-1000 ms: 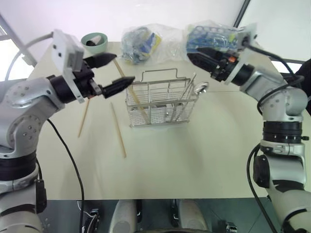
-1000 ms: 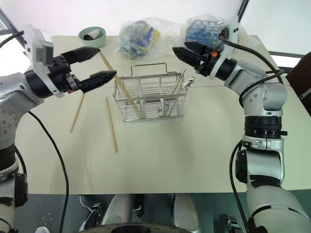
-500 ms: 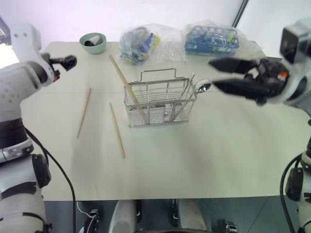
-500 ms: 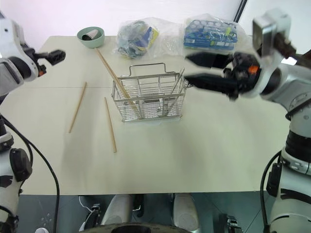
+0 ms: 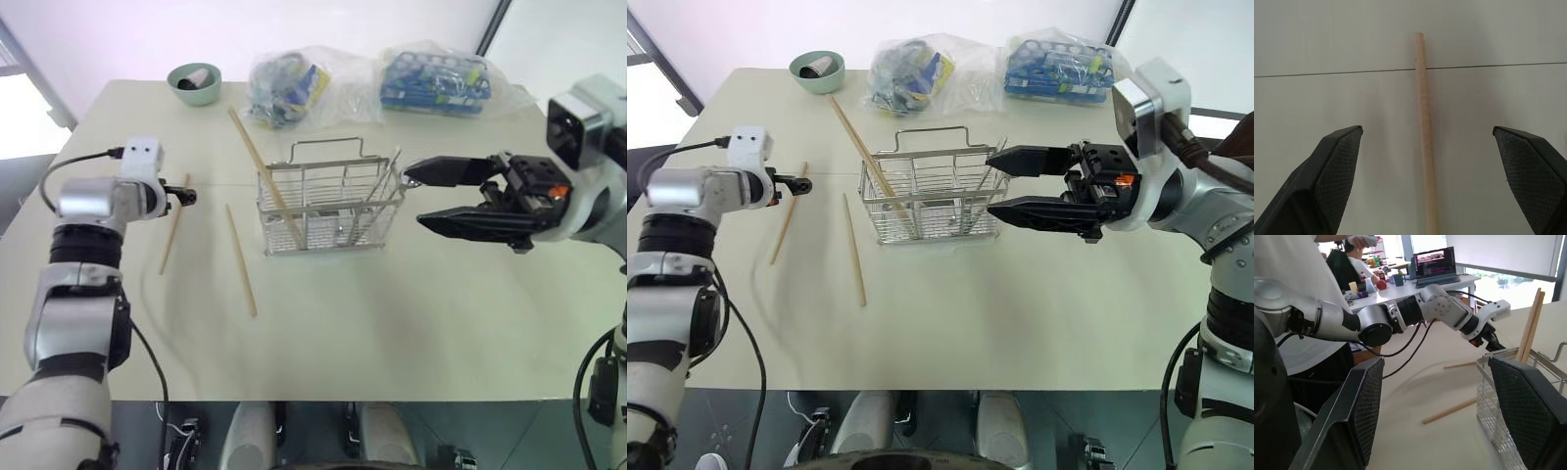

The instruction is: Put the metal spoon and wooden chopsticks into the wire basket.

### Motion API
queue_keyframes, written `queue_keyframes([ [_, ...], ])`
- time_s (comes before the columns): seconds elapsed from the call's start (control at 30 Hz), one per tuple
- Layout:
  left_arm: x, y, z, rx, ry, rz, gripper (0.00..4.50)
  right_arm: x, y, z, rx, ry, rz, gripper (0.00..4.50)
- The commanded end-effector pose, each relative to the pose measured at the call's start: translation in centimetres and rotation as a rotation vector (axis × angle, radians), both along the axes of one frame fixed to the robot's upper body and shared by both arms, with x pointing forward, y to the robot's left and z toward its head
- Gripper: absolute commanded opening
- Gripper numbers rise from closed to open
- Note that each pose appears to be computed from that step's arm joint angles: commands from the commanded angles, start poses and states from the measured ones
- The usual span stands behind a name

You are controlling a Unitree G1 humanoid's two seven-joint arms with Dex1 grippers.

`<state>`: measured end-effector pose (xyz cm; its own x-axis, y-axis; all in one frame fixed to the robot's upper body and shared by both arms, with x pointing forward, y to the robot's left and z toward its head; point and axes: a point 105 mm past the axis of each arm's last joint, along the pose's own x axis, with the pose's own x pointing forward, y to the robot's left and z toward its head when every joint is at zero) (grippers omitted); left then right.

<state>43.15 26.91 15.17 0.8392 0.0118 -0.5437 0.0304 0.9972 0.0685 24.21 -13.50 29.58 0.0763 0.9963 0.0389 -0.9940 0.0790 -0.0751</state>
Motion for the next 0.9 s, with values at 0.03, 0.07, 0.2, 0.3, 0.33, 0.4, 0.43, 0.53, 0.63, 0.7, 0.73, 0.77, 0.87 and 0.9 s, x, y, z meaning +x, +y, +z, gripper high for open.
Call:
queue_keyframes([
  [0.03,1.0,0.3,0.1,0.052,-0.03,-0.015,4.5,-0.8,0.1,1.1,0.012,-0.063,0.005,3.46],
  [0.07,1.2,0.2,0.0,0.045,-0.031,-0.013,4.5,-0.8,0.1,1.0,0.009,-0.064,-0.001,3.46],
  [0.2,1.7,-0.1,0.1,0.017,-0.048,-0.004,3.61,-0.7,0.0,0.9,0.01,-0.064,-0.023,3.54],
  [0.3,2.0,0.0,0.5,0.024,-0.064,0.001,2.11,-0.6,-0.1,0.9,0.014,-0.062,-0.036,3.54],
  [0.33,2.0,0.0,0.6,0.023,-0.068,0.002,1.66,-0.6,-0.2,0.9,0.015,-0.06,-0.042,3.54],
  [0.4,2.1,0.0,0.8,0.015,-0.076,0.007,0.6,-0.6,-0.2,0.9,0.018,-0.059,-0.049,3.54],
  [0.43,2.1,0.1,1.1,0.016,-0.089,0.014,0.12,-0.5,-0.3,0.8,0.018,-0.058,-0.053,3.54],
  [0.53,2.8,0.6,3.4,-0.005,-0.216,0.054,0.04,-0.5,-0.4,0.9,0.023,-0.056,-0.061,3.54],
  [0.63,3.5,1.4,8.0,-0.032,-0.447,0.116,0.04,-0.4,-0.6,0.9,0.032,-0.052,-0.079,3.54],
  [0.7,3.4,1.3,12.5,-0.087,-0.662,0.127,0.04,-0.4,-0.9,1.0,0.038,-0.049,-0.092,3.54],
  [0.73,3.1,1.0,14.9,-0.157,-0.767,0.125,0.04,-0.5,-1.0,1.1,0.041,-0.046,-0.099,3.54],
  [0.77,2.6,0.7,16.9,-0.233,-0.854,0.117,0.04,-0.5,-1.2,1.1,0.043,-0.043,-0.105,3.54],
  [0.87,0.1,-2.4,22.5,-0.512,-1.049,-0.047,0.04,-0.5,-1.4,1.0,0.04,-0.037,-0.124,3.54],
  [0.9,-1.1,-3.7,23.8,-0.583,-1.084,-0.117,0.04,-0.6,-1.4,1.0,0.041,-0.034,-0.128,3.54],
])
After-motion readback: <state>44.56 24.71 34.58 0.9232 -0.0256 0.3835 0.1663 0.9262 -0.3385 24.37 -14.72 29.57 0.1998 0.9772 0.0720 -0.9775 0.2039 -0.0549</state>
